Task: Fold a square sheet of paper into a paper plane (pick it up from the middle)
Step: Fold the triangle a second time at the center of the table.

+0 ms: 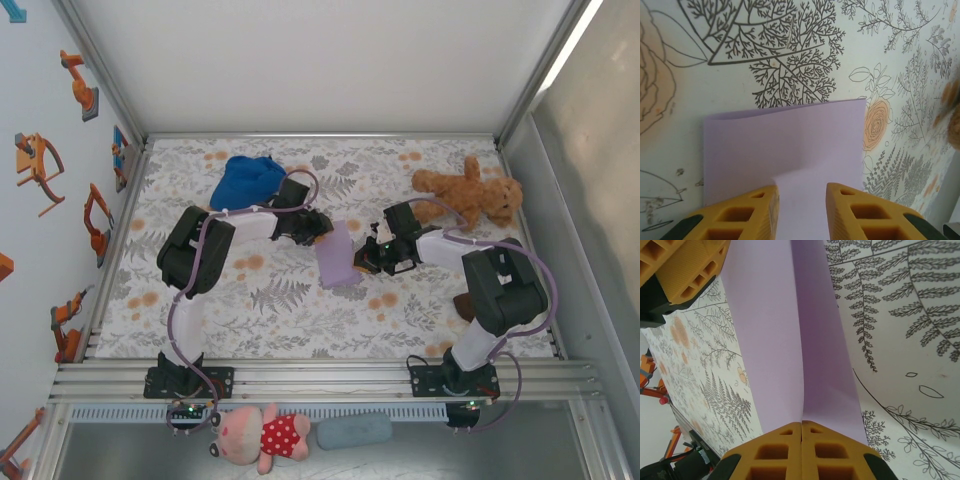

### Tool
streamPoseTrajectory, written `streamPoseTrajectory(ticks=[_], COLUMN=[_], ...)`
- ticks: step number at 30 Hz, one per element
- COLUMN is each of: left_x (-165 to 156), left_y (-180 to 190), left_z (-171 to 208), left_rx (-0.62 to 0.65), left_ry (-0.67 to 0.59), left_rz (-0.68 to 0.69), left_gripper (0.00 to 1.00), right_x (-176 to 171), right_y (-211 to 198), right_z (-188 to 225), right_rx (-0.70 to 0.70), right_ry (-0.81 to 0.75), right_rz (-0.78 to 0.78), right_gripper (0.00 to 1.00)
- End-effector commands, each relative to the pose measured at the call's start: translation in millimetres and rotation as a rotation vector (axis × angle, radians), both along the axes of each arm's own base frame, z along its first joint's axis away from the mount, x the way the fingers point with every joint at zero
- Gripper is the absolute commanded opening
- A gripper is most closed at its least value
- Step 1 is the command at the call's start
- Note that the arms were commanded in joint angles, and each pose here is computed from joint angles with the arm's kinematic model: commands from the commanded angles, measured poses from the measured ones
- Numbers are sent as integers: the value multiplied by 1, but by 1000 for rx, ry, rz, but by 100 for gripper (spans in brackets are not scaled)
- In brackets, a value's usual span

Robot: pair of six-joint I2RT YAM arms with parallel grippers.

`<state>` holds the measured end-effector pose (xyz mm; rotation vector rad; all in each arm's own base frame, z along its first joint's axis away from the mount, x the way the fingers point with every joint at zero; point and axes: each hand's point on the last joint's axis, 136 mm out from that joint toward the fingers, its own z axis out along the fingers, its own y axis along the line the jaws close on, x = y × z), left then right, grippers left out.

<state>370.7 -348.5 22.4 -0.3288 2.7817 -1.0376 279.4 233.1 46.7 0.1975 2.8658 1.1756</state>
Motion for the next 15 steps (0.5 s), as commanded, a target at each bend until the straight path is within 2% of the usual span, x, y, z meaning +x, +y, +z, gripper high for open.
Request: streamPoseTrajectory(ticks=[1, 15], left_x=[-9, -11], left_y=[14, 13], left_z=[-29, -35], left_rx=[86, 83], left_ry=[55, 66], left_rz=[1, -5], left_gripper=[32, 32], right_x=[-7, -22], right_y=[3, 2], right_z=[6, -2], right_rx=[25, 43], right_ry=[43, 124], right_rz=[4, -11], right_gripper=[1, 12])
